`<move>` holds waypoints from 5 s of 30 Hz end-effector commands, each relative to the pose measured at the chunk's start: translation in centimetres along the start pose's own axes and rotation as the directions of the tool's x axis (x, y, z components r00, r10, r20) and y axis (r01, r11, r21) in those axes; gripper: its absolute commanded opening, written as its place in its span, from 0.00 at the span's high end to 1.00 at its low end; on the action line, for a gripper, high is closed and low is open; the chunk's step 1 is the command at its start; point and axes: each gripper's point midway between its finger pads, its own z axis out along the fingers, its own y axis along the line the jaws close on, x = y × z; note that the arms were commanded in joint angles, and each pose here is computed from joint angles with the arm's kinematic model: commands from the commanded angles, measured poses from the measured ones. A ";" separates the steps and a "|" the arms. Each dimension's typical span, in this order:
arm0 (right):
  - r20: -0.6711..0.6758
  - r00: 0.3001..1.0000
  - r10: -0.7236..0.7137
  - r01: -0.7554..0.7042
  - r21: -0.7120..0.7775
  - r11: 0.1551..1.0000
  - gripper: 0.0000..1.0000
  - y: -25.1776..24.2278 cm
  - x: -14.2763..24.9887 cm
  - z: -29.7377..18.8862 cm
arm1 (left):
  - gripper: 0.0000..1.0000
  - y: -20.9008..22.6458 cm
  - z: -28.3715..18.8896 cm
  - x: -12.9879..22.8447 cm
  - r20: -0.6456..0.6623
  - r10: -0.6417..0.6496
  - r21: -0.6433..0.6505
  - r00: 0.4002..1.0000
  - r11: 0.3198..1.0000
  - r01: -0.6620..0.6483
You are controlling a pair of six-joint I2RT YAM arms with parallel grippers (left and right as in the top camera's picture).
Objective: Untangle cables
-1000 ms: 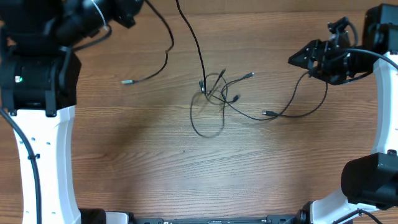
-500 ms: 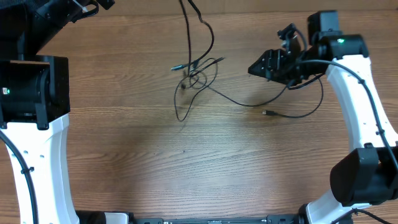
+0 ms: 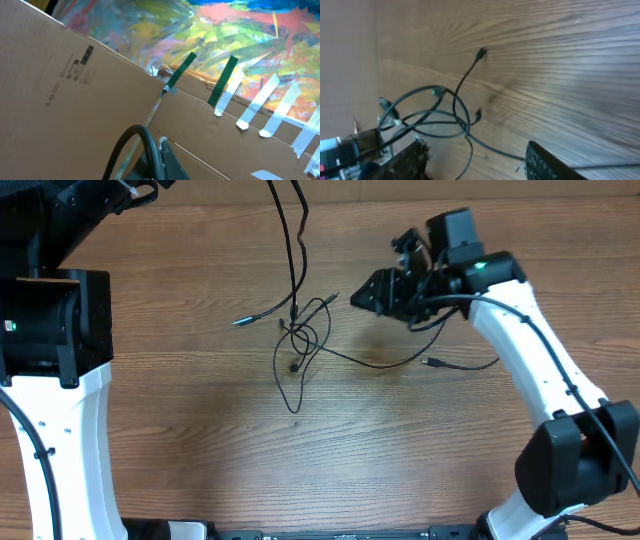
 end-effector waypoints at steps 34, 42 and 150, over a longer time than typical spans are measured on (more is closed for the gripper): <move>0.257 0.829 0.497 -0.556 0.461 0.691 0.96 -20.4 2.0 0.8 | 0.96 2.5 -8.3 -11.7 0.361 0.044 -0.163 0.932 0.986 0.016; 0.264 0.791 0.552 -0.602 0.498 0.625 0.96 -25.8 3.3 -4.2 | 0.96 3.0 -9.5 -12.8 0.405 0.050 -0.190 0.913 0.981 0.030; 0.274 0.835 0.477 -0.530 0.166 0.832 0.02 -17.1 -4.5 -13.6 | 0.23 18.9 -1.6 46.1 -0.870 -0.356 -0.438 0.342 0.876 -0.201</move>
